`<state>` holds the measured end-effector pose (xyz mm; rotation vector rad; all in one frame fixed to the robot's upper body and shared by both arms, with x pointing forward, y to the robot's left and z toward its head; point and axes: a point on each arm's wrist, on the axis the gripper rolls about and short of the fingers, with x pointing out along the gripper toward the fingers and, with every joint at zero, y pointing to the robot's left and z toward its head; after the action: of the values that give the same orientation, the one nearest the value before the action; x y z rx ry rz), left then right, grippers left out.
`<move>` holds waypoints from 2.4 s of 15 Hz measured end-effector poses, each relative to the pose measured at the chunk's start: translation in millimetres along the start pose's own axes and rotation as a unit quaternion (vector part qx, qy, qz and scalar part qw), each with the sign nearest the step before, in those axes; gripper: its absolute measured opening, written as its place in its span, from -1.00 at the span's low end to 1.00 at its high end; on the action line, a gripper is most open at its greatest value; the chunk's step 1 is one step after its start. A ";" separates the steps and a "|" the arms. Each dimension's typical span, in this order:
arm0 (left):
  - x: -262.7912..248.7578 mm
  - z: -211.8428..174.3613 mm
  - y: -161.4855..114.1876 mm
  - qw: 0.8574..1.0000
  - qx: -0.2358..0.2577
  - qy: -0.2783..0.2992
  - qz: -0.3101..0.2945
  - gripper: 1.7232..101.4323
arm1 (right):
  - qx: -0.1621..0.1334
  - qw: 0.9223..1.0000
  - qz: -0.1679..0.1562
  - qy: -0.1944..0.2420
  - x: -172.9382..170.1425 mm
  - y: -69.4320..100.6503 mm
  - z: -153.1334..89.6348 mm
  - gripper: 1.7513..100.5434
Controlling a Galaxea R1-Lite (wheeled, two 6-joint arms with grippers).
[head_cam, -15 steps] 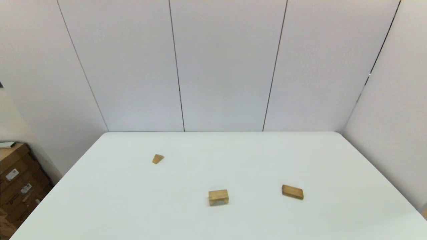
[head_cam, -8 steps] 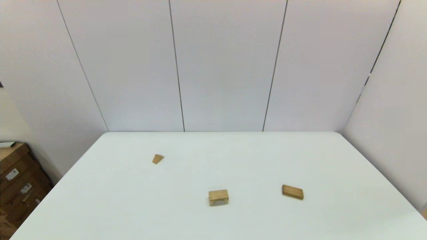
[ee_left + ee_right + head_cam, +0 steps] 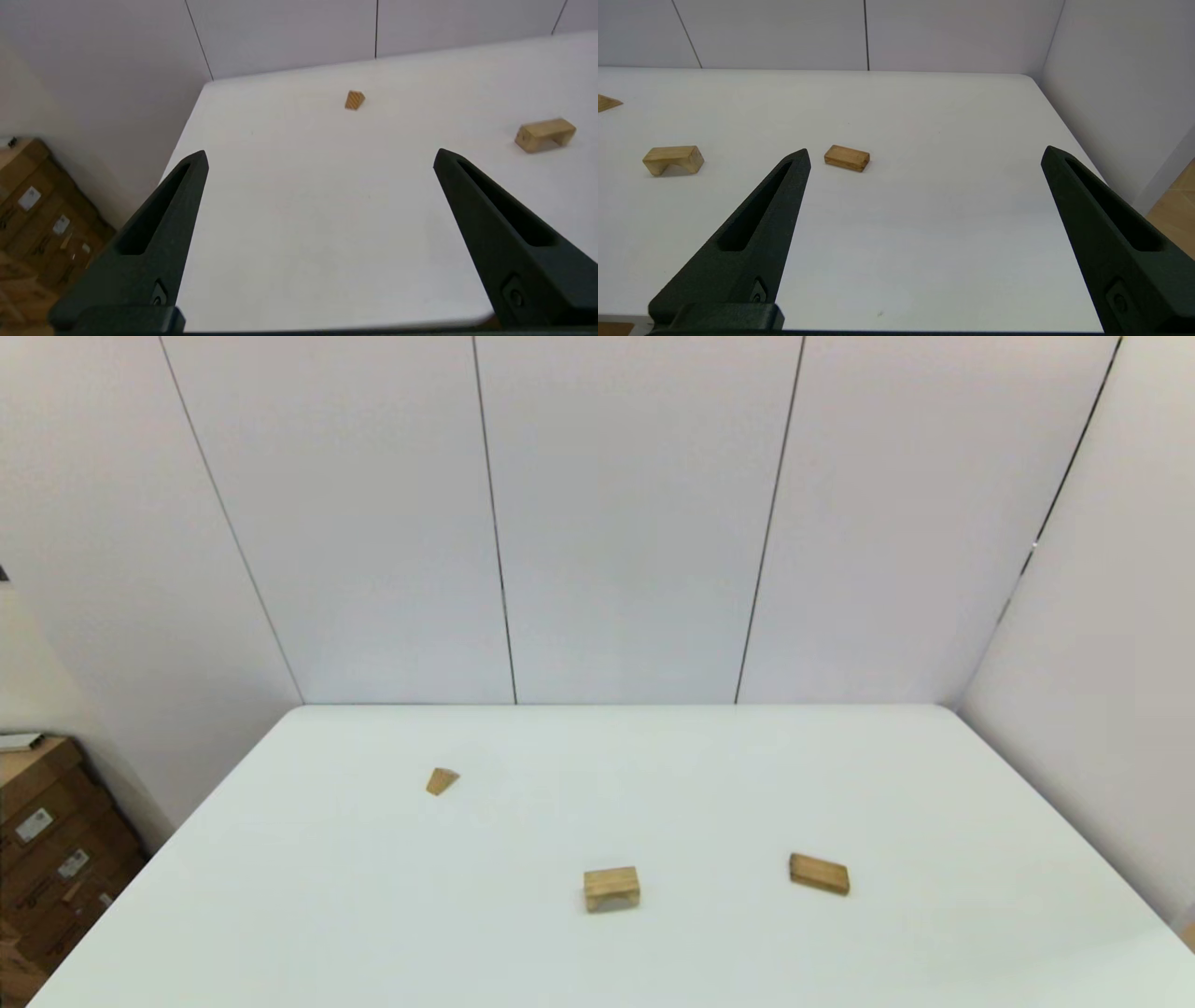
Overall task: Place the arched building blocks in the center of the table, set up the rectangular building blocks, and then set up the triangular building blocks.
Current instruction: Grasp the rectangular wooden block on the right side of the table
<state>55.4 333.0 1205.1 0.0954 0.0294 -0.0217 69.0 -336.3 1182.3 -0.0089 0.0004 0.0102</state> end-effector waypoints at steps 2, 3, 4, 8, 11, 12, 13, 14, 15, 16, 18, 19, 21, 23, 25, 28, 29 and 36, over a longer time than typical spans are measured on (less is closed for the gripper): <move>9.8 -8.7 -0.7 0.999 0.006 -0.039 0.002 0.93 | 0.000 1.000 0.000 0.000 0.0 0.0 0.0 0.95; 11.5 -8.9 -0.7 0.998 0.008 -0.058 0.004 0.93 | 0.000 1.000 0.000 0.000 0.0 0.0 0.0 0.95; 12.9 -12.8 -1.0 0.999 0.009 -0.051 0.003 0.93 | 0.000 1.000 0.000 0.000 0.0 0.0 0.0 0.95; 14.3 -22.8 -1.9 1.000 0.003 -0.012 0.001 0.93 | 0.000 1.000 0.000 0.000 0.0 0.0 0.0 0.95; 14.4 -23.2 -1.9 1.000 0.001 -0.011 0.001 0.93 | 0.000 1.000 0.000 0.000 0.0 0.0 0.0 0.95; 14.4 -23.3 -1.9 1.000 0.001 -0.010 0.001 0.93 | 0.000 1.000 0.000 0.000 0.0 0.0 0.0 0.95; 14.4 -23.3 -1.9 1.000 0.000 -0.010 0.001 0.93 | 0.000 1.000 0.000 0.000 0.0 0.0 0.0 0.95; 14.4 -23.3 -1.9 1.000 0.001 -0.010 0.001 0.93 | 0.000 1.000 0.000 0.000 0.0 0.0 0.0 0.95; 14.4 -23.3 -1.9 1.000 0.000 -0.010 0.000 0.93 | 0.000 1.000 0.000 0.000 0.0 0.0 0.0 0.95; 14.4 -23.3 -1.9 1.000 0.000 -0.010 0.000 0.93 | 0.000 1.000 0.000 0.000 0.0 0.0 0.0 0.95; 14.4 -23.3 -1.9 1.000 0.000 -0.010 0.001 0.93 | 0.000 1.000 0.000 0.000 0.0 0.0 0.0 0.95; 14.4 -23.3 -1.9 1.000 0.000 -0.010 0.001 0.93 | 0.000 1.000 0.000 0.000 0.0 0.0 0.0 0.95; 14.4 -23.3 -1.9 1.000 0.000 -0.010 0.001 0.93 | -0.003 1.000 0.000 0.000 0.0 0.0 -0.1 0.95; 14.4 -23.3 -1.9 1.000 0.000 -0.010 0.000 0.93 | -0.001 1.000 0.000 0.000 0.0 0.0 -0.1 0.95; 14.4 -23.3 -1.9 1.000 0.001 -0.010 0.000 0.93 | 0.003 1.000 -0.001 0.000 0.0 -0.1 0.0 0.95; 14.4 -23.3 -1.9 1.000 0.000 -0.010 0.000 0.93 | 0.004 1.000 -0.002 0.000 0.0 -0.1 0.0 0.95; 14.4 -23.3 -1.9 1.000 0.000 -0.010 0.000 0.93 | 0.004 1.000 -0.001 0.000 0.0 -0.1 0.0 0.95; 14.4 -23.2 -2.0 1.000 0.000 -0.010 0.001 0.93 | 0.001 1.000 -0.001 -0.001 0.0 0.0 0.2 0.95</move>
<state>69.1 332.9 1181.4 0.0960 0.0086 -0.0211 69.0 -336.4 1182.5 -0.0072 -0.0013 0.0083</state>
